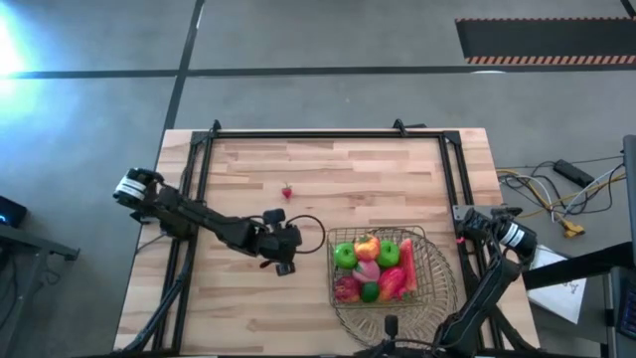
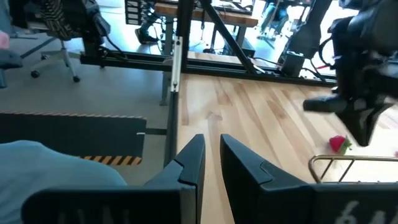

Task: Build produce basket
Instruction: Put the bottom strawberry into the wire basket

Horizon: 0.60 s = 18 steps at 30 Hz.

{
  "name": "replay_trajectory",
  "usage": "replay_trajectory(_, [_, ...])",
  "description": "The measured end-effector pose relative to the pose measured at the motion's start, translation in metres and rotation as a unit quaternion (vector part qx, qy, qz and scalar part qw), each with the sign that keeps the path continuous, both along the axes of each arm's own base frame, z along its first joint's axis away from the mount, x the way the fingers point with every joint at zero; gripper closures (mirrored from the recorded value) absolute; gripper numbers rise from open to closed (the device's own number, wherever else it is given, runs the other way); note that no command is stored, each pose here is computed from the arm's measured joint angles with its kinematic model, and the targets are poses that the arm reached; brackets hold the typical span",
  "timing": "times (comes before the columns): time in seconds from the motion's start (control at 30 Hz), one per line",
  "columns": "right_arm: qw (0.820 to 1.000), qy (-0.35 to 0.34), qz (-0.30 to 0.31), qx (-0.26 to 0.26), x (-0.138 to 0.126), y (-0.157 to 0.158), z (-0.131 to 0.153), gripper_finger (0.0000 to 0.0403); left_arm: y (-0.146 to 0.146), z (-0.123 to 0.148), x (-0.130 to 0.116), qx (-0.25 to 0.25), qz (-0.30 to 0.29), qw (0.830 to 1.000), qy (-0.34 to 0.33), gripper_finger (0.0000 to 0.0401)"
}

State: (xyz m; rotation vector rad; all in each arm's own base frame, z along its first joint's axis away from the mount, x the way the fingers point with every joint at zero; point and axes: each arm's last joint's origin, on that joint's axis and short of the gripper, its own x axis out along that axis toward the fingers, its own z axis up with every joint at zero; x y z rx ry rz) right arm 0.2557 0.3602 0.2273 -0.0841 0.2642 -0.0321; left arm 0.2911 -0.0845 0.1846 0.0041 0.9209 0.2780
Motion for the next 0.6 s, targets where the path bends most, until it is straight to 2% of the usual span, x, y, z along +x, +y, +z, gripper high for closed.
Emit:
replay_trajectory(0.1, [1.000, -0.001, 0.003, 0.001, -0.002, 0.002, 0.000, 0.0360, -0.002, 0.010, -0.003, 0.000, -0.012, 1.000, -0.015, 0.0401])
replay_trajectory(0.23, [1.000, 0.000, 0.002, 0.002, -0.002, 0.002, 0.000, 0.0360, -0.001, 0.011, -0.006, -0.002, -0.051, 0.999, 0.005, 0.0390])
replay_trajectory(0.43, [1.000, 0.000, 0.002, 0.001, -0.002, 0.002, 0.000, 0.0360, 0.001, 0.002, -0.007, 0.068, -0.148, 0.984, 0.068, 0.0307])
replay_trajectory(0.6, [1.000, 0.000, 0.002, 0.001, -0.002, 0.001, 0.000, 0.0360, 0.008, -0.007, -0.005, 0.097, -0.129, 0.983, 0.091, 0.0240])
